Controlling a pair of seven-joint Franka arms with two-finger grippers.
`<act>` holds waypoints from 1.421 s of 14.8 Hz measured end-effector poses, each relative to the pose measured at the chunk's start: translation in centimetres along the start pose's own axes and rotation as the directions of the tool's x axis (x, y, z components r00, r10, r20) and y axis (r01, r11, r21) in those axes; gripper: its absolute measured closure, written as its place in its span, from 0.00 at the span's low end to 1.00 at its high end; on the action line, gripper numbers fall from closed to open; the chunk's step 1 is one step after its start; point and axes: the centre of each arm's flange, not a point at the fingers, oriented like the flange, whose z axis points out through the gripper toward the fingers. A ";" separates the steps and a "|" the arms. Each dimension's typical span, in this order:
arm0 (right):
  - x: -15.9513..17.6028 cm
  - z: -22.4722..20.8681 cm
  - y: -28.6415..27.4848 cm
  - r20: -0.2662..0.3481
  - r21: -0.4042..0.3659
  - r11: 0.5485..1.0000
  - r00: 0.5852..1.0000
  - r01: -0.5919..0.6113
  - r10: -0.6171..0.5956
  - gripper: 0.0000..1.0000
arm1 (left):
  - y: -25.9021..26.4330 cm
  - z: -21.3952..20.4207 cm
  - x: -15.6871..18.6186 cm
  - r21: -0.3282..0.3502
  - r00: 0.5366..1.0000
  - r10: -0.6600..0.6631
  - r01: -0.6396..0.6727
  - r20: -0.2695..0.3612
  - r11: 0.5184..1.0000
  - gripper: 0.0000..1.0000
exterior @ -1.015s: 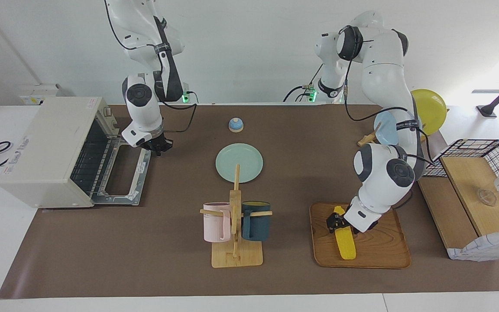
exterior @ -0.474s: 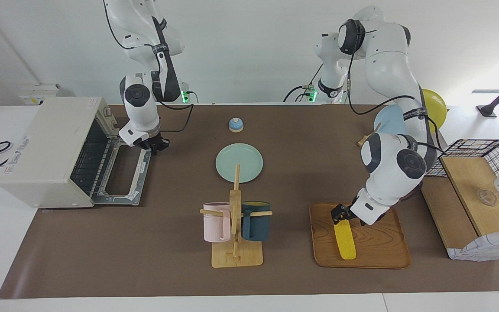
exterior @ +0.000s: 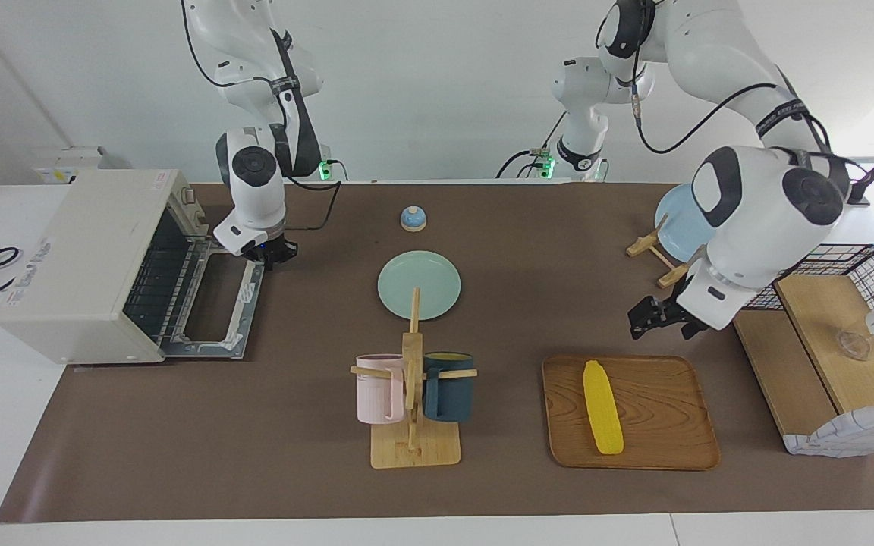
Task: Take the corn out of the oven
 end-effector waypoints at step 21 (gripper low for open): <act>0.9 -17.4 15.8 0.056 0.010 0.984 0.982 0.180 -0.180 0.99 | -0.5 -11.2 -15.3 0.064 1.000 0.001 -0.003 0.027 0.998 0.00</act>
